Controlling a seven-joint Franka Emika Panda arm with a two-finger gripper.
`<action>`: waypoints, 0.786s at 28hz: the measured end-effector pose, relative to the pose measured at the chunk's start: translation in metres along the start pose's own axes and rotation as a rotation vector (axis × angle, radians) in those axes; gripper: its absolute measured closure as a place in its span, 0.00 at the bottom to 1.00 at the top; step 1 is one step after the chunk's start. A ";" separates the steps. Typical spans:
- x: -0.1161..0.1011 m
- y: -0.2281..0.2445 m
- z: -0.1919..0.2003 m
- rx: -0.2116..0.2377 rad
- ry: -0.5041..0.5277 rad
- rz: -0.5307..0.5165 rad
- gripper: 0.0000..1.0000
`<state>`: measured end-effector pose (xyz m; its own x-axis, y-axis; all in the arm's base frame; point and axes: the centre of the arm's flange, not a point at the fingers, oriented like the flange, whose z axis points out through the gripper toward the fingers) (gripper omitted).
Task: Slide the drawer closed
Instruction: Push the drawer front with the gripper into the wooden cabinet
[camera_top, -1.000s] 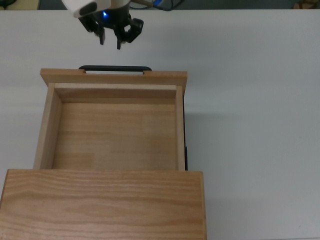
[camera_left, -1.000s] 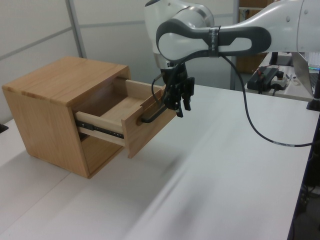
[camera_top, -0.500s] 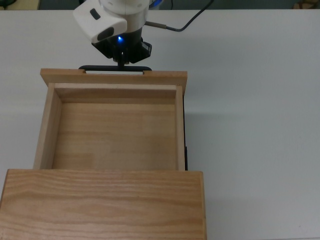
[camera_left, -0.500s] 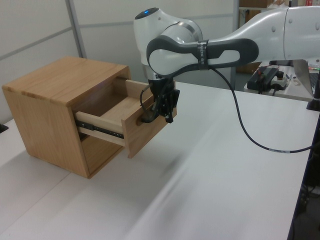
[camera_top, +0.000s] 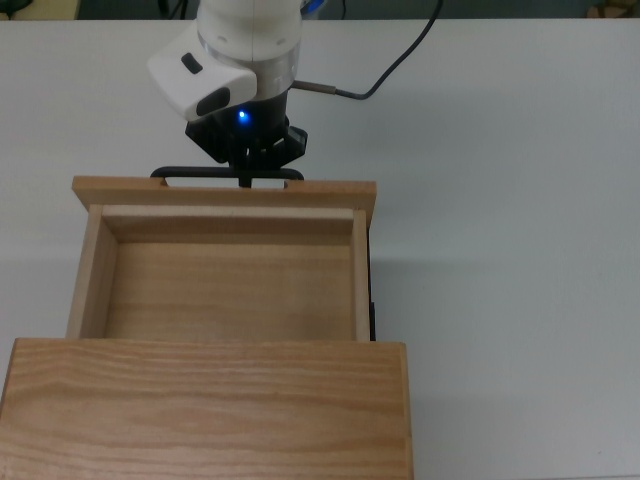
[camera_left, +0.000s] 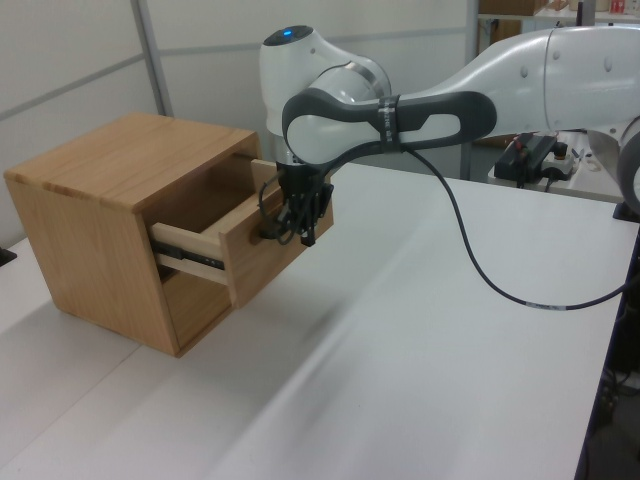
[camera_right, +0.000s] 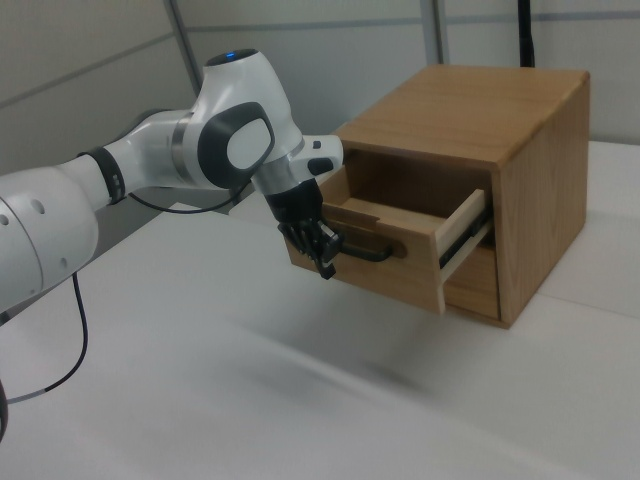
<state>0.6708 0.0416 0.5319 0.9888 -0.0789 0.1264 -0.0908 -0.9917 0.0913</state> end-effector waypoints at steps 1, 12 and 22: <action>0.003 0.000 0.001 0.003 0.013 0.000 0.99; 0.027 -0.006 0.009 0.029 0.156 -0.006 0.99; 0.054 -0.009 0.019 0.014 0.306 -0.033 0.99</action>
<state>0.7269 0.0443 0.5192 0.9094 -0.0142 0.4157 -0.0554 -0.9946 0.0873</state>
